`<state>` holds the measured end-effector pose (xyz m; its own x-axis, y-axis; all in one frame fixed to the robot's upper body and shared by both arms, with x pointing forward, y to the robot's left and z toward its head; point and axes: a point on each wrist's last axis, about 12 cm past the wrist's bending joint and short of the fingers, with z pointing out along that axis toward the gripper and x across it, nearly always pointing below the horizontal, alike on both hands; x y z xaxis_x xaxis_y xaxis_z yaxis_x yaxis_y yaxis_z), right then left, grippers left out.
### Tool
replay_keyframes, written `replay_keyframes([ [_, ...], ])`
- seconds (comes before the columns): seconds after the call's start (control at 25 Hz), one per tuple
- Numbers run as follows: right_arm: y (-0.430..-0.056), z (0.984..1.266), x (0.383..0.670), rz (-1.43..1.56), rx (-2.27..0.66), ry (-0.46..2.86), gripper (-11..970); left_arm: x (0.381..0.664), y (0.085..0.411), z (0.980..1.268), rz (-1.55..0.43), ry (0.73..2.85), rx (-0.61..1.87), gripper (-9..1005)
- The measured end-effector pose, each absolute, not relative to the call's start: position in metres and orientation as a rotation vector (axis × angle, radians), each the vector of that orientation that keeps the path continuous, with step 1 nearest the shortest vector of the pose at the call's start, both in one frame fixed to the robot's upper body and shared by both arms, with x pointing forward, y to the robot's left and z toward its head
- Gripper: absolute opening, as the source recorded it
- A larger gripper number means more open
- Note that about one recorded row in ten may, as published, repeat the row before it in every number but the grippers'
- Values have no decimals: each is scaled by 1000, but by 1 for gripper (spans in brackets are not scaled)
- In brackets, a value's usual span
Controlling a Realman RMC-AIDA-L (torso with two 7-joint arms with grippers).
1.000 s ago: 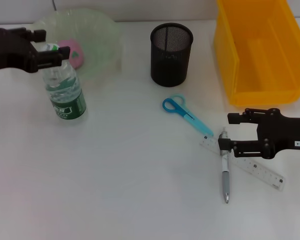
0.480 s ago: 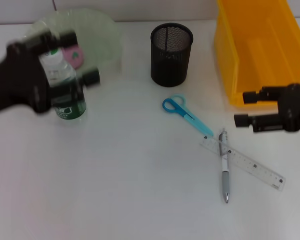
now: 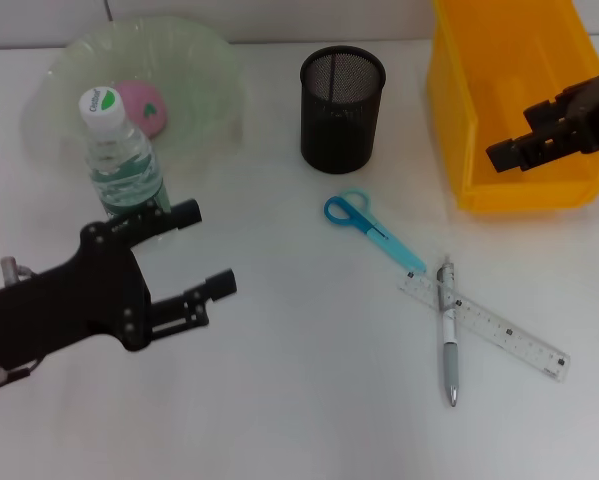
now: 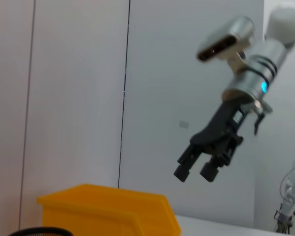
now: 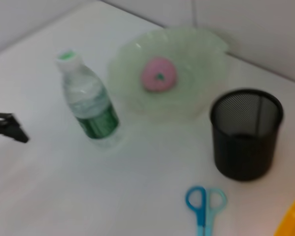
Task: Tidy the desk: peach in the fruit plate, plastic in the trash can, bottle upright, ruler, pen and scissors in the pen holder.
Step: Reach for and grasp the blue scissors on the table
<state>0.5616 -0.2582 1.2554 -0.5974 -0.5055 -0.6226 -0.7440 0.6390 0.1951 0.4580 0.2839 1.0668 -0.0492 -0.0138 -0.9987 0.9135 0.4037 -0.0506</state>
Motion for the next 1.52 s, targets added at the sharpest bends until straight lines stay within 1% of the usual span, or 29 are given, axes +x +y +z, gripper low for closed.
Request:
replay_keyframes([
  [0.12,-248,1262,564,525,-916,2453,782,454,283,1061,-919,1422,911,798],
  [0.16,-242,1261,563,495,-895,2520,782,454,283,1058,-916,1437,928,797],
  [0.28,-235,1255,559,465,-941,2565,781,455,282,1056,-909,1456,933,797],
  [0.32,-232,1250,557,444,-988,2575,781,456,282,1055,-901,1465,929,797],
  [0.36,-224,1240,554,376,-1126,2556,781,457,282,1055,-898,1470,929,797],
  [0.4,-224,1240,554,376,-1126,2556,781,459,281,1055,-895,1472,931,797],
  [0.44,-219,1231,552,317,-1273,2490,781,459,281,1055,-895,1472,931,796],
  [0.48,-217,1225,551,299,-1343,2454,781,459,281,1055,-895,1472,931,796],
  [0.52,-217,1225,551,299,-1343,2454,780,462,279,1055,-900,1476,946,796],
  [0.56,-214,1215,551,286,-1429,2410,780,463,277,1054,-902,1480,950,796],
  [0.6,-214,1215,551,286,-1429,2410,780,464,277,1054,-902,1483,951,796],
  [0.64,-211,1204,555,302,-1451,2400,780,464,277,1053,-898,1490,950,796],
  [0.72,-210,1199,557,316,-1452,2395,780,464,277,1052,-897,1494,948,795],
  [0.8,-204,1183,564,422,-1456,2380,780,464,276,1049,-901,1510,938,795],
  [1.04,-201,1172,570,457,-1444,2371,780,464,276,1048,-899,1517,938,797],
  [1.32,-200,1173,568,464,-1436,2366,780,465,275,1048,-907,1522,941,800],
  [1.52,-202,1167,570,469,-1440,2367,780,468,270,1048,-947,1551,947,802],
])
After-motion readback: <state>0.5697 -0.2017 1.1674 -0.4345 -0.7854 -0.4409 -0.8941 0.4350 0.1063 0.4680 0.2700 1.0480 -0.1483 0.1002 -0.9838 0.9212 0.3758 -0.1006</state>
